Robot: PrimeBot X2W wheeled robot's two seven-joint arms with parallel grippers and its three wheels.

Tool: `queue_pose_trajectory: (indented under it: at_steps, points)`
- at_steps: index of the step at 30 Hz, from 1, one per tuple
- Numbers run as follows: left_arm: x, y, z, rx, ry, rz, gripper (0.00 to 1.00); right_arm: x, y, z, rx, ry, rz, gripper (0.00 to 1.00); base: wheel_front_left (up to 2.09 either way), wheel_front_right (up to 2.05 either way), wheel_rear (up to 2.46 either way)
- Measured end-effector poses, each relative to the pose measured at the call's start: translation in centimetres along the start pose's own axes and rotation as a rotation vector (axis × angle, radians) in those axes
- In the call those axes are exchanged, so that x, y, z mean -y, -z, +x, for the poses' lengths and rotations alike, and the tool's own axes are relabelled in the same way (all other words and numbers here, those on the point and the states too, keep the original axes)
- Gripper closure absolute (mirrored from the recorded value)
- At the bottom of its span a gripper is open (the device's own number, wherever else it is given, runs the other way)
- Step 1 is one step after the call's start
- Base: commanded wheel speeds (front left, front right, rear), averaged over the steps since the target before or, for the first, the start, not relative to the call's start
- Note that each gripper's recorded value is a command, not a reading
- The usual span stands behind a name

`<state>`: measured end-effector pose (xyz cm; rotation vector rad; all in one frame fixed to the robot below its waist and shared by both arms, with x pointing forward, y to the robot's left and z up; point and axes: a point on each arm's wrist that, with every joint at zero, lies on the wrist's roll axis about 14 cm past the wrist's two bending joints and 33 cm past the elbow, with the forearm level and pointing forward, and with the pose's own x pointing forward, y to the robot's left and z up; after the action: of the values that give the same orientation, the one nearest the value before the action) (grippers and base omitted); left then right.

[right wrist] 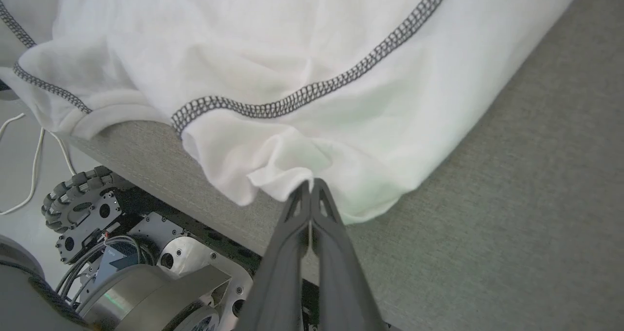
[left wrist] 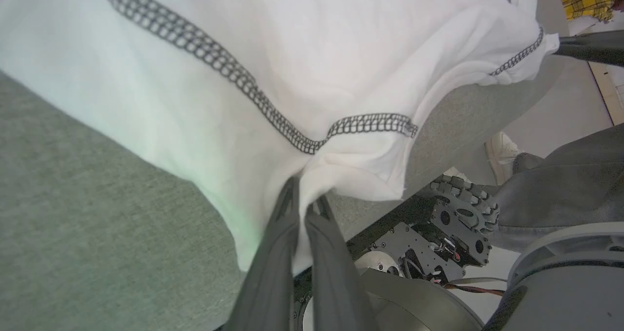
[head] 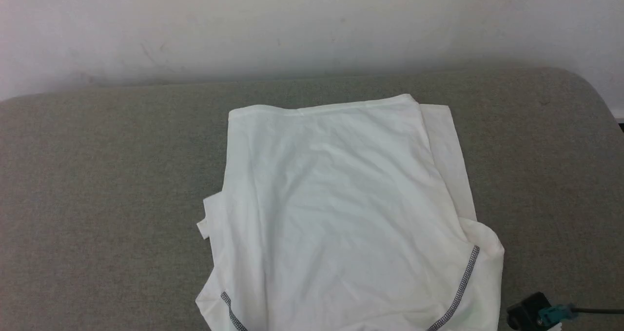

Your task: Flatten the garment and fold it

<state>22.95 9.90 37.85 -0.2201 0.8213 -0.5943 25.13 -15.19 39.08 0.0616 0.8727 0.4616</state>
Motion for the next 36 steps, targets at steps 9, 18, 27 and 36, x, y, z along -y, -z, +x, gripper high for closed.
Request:
queue_pose_trajectory:
  at_steps: [9,18,27,36]
  points:
    - [0.5,-1.9,-1.4,0.065,-0.011,-0.079,0.00,0.9,-1.8,-1.2,0.066,0.016,0.071,0.00,0.00,0.00,0.00]
    - [-1.3,-10.4,-6.8,0.376,-0.129,-0.089,0.00,2.5,-8.2,-5.6,0.352,0.088,0.180,0.00,0.00,0.00,0.00]
    - [-4.2,-19.2,-11.8,0.929,-0.424,0.080,0.00,4.6,-15.5,-9.8,0.822,0.346,0.037,0.00,0.00,0.00,0.00]
    - [-3.1,-20.2,-11.5,1.076,-0.539,0.166,0.00,4.4,-15.3,-9.4,0.961,0.466,-0.080,0.00,0.00,0.00,0.00]
